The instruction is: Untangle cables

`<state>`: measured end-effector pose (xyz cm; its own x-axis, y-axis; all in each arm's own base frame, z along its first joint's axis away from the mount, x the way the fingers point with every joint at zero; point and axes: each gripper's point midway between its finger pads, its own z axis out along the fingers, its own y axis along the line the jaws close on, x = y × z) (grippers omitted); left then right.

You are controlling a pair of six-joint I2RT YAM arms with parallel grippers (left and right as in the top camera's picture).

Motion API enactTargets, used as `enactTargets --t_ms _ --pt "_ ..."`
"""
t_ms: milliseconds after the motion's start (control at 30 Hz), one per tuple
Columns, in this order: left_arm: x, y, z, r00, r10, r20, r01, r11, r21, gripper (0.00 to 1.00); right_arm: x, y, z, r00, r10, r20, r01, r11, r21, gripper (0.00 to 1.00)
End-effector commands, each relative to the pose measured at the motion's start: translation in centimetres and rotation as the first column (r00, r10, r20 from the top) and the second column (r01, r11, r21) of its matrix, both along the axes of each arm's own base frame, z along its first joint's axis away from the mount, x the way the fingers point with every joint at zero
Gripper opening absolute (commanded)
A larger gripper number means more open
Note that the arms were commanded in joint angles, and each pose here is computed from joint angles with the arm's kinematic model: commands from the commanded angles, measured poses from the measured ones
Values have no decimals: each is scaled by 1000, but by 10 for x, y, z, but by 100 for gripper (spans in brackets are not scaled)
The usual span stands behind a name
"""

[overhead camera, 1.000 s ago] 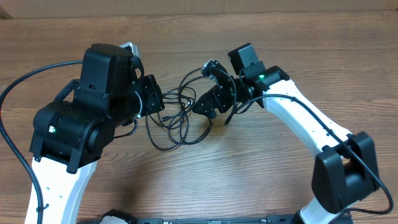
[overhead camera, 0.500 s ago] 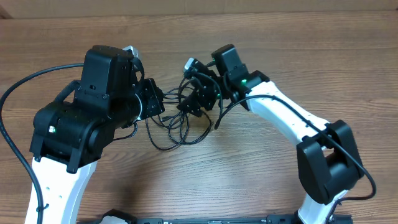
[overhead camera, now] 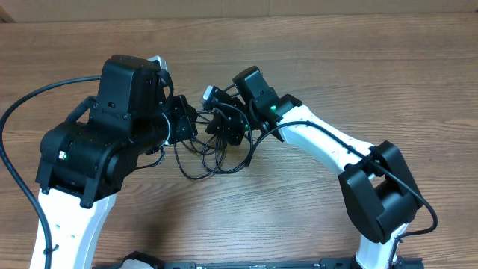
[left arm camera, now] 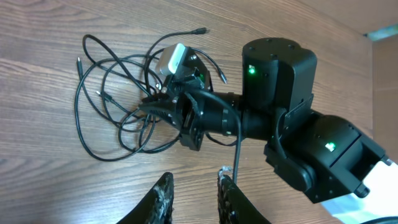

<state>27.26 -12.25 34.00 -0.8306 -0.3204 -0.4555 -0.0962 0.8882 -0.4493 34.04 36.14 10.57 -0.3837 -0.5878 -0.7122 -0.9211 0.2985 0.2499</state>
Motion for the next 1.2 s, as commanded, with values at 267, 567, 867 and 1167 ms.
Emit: enactTargets --t_ms 267,567,867,1167 --pt "-3 5 9 999 -20 42 19 999 31 23 35 -30 113 976 -214 32 206 966 159 4" --pt "-2 13 7 999 6 40 -8 998 66 24 6 -57 226 959 -254 125 213 938 274 4" --pt "-1 23 2 998 42 37 -46 992 116 28 -48 -91 334 906 -301 298 161 895 417 4" --pt "18 19 -25 999 34 -10 -32 986 163 43 -98 -123 396 854 -360 375 130 847 516 4"
